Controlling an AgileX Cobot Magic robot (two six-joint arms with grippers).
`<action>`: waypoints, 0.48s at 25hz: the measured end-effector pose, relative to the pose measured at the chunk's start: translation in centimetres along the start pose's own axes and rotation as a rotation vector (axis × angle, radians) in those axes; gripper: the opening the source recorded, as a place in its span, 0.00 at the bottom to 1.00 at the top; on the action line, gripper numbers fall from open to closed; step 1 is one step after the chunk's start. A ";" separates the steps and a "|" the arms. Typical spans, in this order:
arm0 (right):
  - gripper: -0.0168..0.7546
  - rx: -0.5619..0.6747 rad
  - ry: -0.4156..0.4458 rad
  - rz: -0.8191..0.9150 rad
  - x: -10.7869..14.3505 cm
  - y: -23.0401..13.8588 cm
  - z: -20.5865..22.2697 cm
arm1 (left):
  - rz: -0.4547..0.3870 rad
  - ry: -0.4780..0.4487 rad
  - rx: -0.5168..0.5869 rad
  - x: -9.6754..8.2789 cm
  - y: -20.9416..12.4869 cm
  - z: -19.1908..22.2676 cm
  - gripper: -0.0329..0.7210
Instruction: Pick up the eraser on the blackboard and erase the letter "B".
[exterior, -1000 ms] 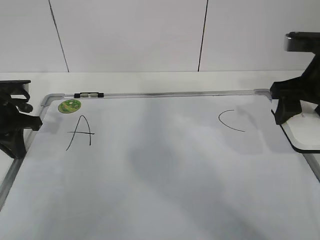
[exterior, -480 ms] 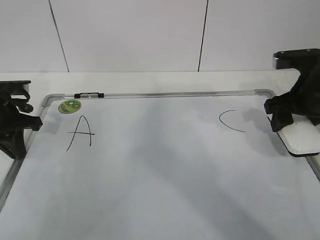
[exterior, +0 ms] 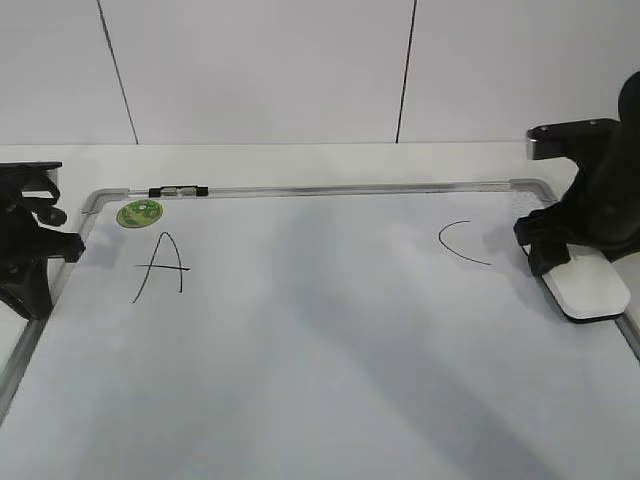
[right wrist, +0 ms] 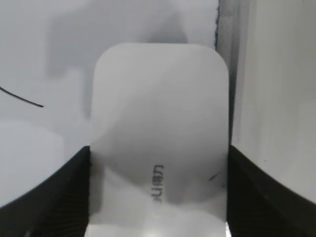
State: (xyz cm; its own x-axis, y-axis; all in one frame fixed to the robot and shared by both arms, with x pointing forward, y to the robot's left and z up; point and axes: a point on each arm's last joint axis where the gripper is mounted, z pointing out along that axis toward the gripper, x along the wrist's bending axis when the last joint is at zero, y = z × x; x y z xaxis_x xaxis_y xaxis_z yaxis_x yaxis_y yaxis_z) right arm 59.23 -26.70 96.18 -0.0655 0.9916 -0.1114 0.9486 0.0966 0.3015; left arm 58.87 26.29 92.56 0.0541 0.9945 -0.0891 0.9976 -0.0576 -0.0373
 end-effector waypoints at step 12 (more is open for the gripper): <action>0.72 0.015 -0.002 -0.003 0.0 -0.1 0.5 | -0.001 -0.002 0.006 0.0 -0.1 0.0 0.07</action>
State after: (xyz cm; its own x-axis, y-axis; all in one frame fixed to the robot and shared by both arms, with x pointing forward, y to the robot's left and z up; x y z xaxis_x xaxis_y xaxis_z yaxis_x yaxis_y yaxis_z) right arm 59.30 -26.71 95.69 -0.0682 0.9911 -0.1143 0.9530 0.0986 0.2866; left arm 58.81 26.28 92.56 0.0530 0.9945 -0.0909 0.9974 -0.0571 -0.0435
